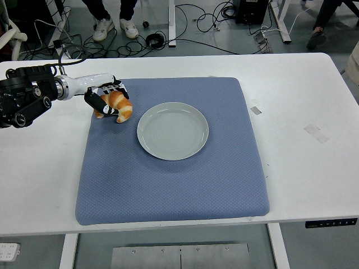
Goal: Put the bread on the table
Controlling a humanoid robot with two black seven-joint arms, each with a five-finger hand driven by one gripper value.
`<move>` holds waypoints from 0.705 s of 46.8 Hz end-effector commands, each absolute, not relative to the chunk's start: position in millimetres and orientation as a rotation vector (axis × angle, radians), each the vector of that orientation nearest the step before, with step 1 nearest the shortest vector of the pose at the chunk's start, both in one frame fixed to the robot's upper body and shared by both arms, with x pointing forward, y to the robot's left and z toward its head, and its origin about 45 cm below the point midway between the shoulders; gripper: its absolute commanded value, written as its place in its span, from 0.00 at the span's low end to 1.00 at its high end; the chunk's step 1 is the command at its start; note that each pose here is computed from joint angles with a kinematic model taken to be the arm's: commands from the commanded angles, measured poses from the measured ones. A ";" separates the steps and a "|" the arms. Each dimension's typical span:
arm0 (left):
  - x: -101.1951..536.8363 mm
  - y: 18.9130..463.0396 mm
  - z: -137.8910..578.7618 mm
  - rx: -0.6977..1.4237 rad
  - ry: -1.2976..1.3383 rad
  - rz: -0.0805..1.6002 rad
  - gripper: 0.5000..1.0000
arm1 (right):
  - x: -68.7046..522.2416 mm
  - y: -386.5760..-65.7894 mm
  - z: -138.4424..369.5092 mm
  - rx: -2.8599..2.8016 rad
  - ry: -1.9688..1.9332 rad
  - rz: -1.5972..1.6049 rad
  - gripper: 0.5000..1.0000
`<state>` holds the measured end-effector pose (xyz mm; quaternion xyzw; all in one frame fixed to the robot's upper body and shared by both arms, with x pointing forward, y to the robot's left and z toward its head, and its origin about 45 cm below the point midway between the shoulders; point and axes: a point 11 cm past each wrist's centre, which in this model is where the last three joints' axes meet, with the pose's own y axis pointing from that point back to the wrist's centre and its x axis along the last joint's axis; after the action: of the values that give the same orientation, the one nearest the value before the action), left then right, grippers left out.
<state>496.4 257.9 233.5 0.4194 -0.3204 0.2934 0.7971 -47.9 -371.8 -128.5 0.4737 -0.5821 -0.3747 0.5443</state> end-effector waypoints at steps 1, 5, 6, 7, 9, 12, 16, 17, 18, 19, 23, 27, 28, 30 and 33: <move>496.6 257.9 233.9 0.900 -0.690 0.631 0.40 | -47.9 -371.7 -128.5 1.125 -1.380 -0.889 1.00; 497.1 257.6 234.9 0.899 -0.692 0.633 0.49 | -48.0 -371.7 -128.5 1.123 -1.381 -0.890 1.00; 497.1 257.6 234.9 0.899 -0.692 0.633 0.50 | -47.9 -371.7 -128.5 1.124 -1.381 -0.889 1.00; 497.1 258.4 235.1 0.899 -0.691 0.634 0.51 | -47.9 -371.7 -128.5 1.124 -1.381 -0.889 1.00; 497.0 257.9 235.1 0.897 -0.691 0.634 0.54 | -48.0 -371.7 -128.5 1.123 -1.381 -0.890 1.00; 497.0 257.9 235.1 0.897 -0.691 0.634 0.58 | -48.0 -371.7 -128.5 1.123 -1.381 -0.890 1.00; 497.0 257.8 235.2 0.896 -0.690 0.635 0.64 | -48.0 -371.7 -128.5 1.123 -1.381 -0.890 1.00; 497.1 258.7 235.4 0.897 -0.690 0.636 0.65 | -47.9 -371.7 -128.5 1.124 -1.381 -0.889 1.00; 497.1 258.7 235.4 0.897 -0.690 0.636 0.66 | -47.9 -371.7 -128.5 1.124 -1.381 -0.889 1.00; 497.1 258.7 235.4 0.897 -0.690 0.636 0.67 | -47.9 -371.7 -128.5 1.124 -1.381 -0.889 1.00; 497.3 259.5 235.9 0.894 -0.686 0.641 0.72 | -48.0 -371.7 -128.5 1.123 -1.381 -0.890 1.00; 497.9 259.2 237.1 0.875 -0.667 0.662 0.75 | -47.9 -371.7 -128.5 1.124 -1.381 -0.889 1.00; 498.0 259.3 237.2 0.871 -0.663 0.666 0.75 | -47.9 -371.7 -128.5 1.124 -1.381 -0.889 1.00; 498.2 259.3 237.6 0.866 -0.659 0.671 0.77 | -47.9 -371.7 -128.5 1.124 -1.381 -0.889 1.00; 498.6 259.9 238.6 0.866 -0.659 0.673 0.78 | -47.9 -371.7 -128.5 1.124 -1.381 -0.889 1.00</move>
<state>498.3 259.3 237.8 0.4042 -0.3079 0.3132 0.8023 -47.9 -371.7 -128.5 0.4737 -0.5822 -0.3749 0.5442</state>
